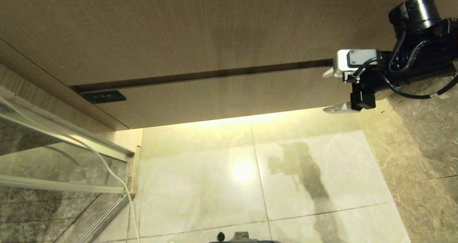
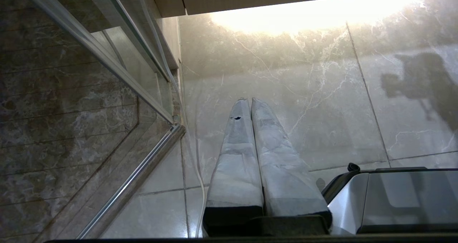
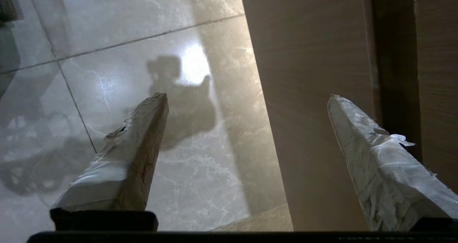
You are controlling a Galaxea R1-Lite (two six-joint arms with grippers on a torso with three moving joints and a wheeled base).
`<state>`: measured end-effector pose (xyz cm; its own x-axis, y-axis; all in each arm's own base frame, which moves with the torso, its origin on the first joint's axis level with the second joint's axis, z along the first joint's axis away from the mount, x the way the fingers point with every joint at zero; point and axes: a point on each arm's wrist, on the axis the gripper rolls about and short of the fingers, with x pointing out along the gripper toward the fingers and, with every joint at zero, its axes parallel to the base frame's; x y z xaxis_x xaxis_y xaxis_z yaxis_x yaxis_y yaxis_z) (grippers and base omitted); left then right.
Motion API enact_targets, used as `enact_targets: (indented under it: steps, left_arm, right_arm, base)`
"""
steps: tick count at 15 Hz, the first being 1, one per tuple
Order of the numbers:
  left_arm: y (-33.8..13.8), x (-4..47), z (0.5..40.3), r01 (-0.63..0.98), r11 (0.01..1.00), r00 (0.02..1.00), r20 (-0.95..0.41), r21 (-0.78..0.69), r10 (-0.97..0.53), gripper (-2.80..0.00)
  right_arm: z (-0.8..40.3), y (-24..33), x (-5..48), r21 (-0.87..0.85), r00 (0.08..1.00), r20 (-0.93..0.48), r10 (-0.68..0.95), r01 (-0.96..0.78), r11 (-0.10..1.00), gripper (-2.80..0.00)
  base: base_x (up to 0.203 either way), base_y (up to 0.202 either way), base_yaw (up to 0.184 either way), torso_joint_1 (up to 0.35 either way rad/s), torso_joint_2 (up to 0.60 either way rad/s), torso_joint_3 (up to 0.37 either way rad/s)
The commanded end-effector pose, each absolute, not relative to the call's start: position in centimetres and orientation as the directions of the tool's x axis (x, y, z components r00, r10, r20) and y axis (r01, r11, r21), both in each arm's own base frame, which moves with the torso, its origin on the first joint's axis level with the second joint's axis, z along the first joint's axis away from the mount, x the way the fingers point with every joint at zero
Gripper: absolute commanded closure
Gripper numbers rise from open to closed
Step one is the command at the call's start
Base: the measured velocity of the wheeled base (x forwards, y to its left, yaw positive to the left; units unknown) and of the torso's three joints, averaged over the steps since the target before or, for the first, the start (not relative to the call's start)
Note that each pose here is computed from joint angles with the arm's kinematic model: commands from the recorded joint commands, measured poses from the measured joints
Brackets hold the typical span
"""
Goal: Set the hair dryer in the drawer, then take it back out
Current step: Pull open the drawer
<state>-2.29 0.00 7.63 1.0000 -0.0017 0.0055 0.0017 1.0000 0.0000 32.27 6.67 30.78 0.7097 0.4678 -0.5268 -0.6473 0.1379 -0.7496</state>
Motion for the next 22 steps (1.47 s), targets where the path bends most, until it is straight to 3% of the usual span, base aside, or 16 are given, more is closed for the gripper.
enact_targets:
  steps: [1,7,22]
  left_arm:
    - [0.0,-2.3,7.6,0.002,1.000,1.000,0.006,0.000,-0.002,0.00]
    - [0.0,-2.3,7.6,0.002,1.000,1.000,0.006,0.000,-0.002,0.00]
    - [0.0,-2.3,7.6,0.002,1.000,1.000,0.006,0.000,-0.002,0.00]
  right_arm:
    - [30.3,7.1,33.7,-0.750,0.719,-0.517,0.465,-0.642,0.159,-2.80]
    - [30.2,7.5,35.9,-0.795,0.796,-0.404,0.452,-0.549,0.256,-2.80]
    - [28.1,8.2,39.2,-0.820,0.820,-0.346,0.455,-0.500,0.278,-2.80]
  base:
    - [0.000,0.000,0.000,0.000,0.00,0.000]
    - [0.000,0.000,0.000,0.000,0.00,0.000]
    - [0.000,0.000,0.000,0.000,0.00,0.000]
